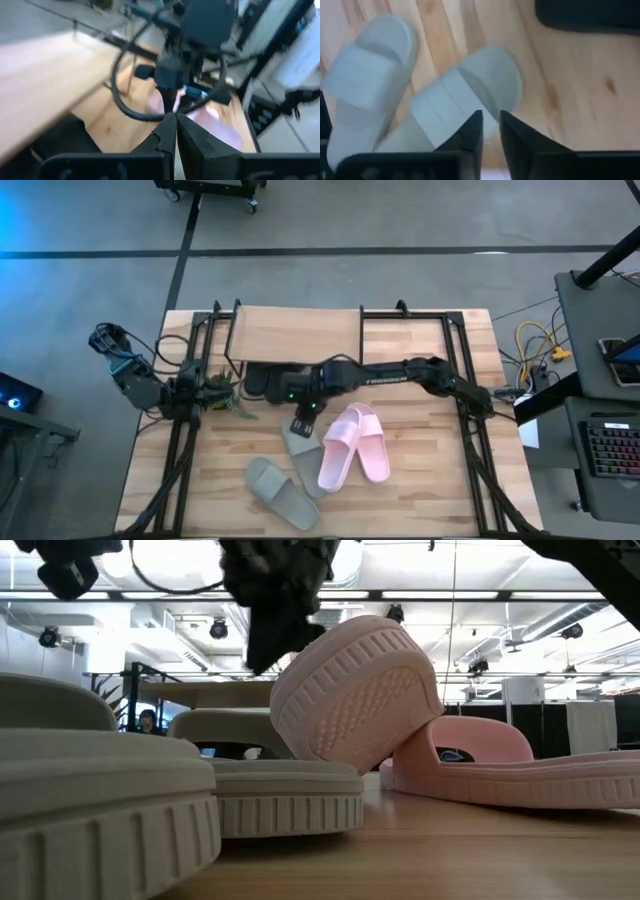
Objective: Pick and place slides into the shelf
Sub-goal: Adjust the black slide, then move the left pink slide under the shelf
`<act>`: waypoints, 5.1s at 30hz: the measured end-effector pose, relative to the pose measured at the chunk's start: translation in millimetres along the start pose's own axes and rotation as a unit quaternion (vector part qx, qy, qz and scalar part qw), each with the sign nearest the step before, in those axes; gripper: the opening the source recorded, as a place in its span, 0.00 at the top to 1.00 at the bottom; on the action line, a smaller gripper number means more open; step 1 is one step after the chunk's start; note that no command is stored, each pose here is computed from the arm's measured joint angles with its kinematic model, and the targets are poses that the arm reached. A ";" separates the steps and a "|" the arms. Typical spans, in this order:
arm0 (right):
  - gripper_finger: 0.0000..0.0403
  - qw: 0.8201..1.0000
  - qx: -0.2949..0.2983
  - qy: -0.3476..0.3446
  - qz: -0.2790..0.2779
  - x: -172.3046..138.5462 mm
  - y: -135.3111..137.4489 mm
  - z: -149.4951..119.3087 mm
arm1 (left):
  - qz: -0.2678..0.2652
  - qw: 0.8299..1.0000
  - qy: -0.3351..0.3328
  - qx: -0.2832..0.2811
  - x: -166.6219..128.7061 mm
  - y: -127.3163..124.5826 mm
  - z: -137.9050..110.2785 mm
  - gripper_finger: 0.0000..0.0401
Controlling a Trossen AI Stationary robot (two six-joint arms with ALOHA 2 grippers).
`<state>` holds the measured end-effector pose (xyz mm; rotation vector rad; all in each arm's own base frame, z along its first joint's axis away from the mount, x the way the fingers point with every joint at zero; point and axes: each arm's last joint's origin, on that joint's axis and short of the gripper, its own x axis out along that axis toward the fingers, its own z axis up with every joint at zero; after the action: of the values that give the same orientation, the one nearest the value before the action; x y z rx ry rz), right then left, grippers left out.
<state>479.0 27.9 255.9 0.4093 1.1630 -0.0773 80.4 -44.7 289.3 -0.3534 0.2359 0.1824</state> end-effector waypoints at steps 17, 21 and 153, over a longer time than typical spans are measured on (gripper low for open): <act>0.98 0.967 0.118 -0.224 -0.029 60.6 14.2 16.2 | -0.074 0.944 0.319 0.032 11.1 -8.7 -43.7 1.00; 0.98 0.948 0.165 -0.259 -0.085 72.9 23.9 7.8 | -0.057 0.932 0.352 0.060 15.2 -12.1 -52.1 1.00; 0.97 0.911 0.103 -0.227 -0.330 17.2 38.2 -41.2 | 0.013 0.938 0.310 0.154 42.7 -33.3 -70.1 1.00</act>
<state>460.2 80.3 237.2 0.1494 0.7863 -0.8505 114.7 -95.0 225.0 -0.0845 0.8840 0.0524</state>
